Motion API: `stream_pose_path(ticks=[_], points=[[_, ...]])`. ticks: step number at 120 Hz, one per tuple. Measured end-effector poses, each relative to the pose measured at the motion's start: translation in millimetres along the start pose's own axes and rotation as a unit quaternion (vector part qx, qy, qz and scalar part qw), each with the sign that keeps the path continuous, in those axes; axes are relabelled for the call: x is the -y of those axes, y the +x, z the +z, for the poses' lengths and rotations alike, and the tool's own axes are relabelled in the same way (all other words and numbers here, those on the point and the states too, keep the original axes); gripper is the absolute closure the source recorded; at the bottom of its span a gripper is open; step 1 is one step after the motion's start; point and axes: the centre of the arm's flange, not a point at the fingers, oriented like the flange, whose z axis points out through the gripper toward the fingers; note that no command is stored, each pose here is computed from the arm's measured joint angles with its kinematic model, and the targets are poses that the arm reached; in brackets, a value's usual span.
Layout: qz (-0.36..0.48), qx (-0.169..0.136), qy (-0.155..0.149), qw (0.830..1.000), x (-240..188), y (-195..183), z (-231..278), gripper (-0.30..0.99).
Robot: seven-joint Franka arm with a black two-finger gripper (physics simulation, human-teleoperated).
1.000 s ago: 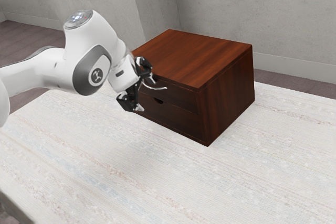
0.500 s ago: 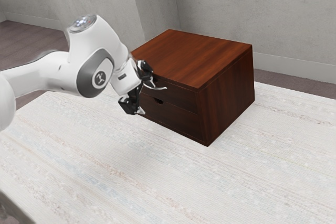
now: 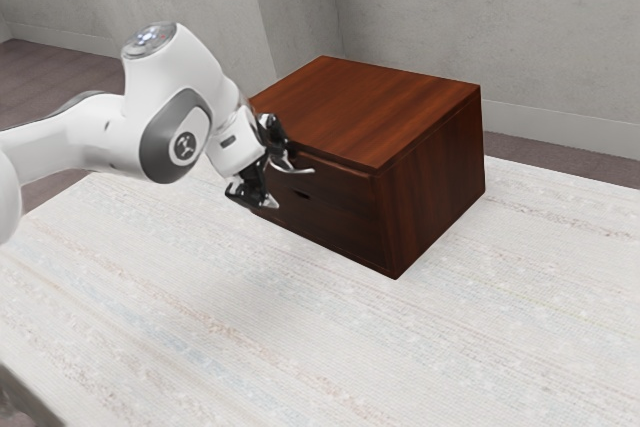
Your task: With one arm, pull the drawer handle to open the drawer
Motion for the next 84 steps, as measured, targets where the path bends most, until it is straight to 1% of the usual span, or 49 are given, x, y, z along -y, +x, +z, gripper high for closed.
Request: stream_pose_path(ticks=[15,33,49,61,84], points=[[-0.002,0.001,0.002,1.0,-1,0,-5,0.36],[-0.005,0.005,0.002,1.0,-9,-2,-13,0.4],[-0.007,0.009,-0.001,1.0,-17,-3,-14,0.41],[-0.009,0.011,0.001,1.0,-18,-4,-19,0.45],[-0.013,0.015,0.0,1.0,-27,-6,-24,0.48]])
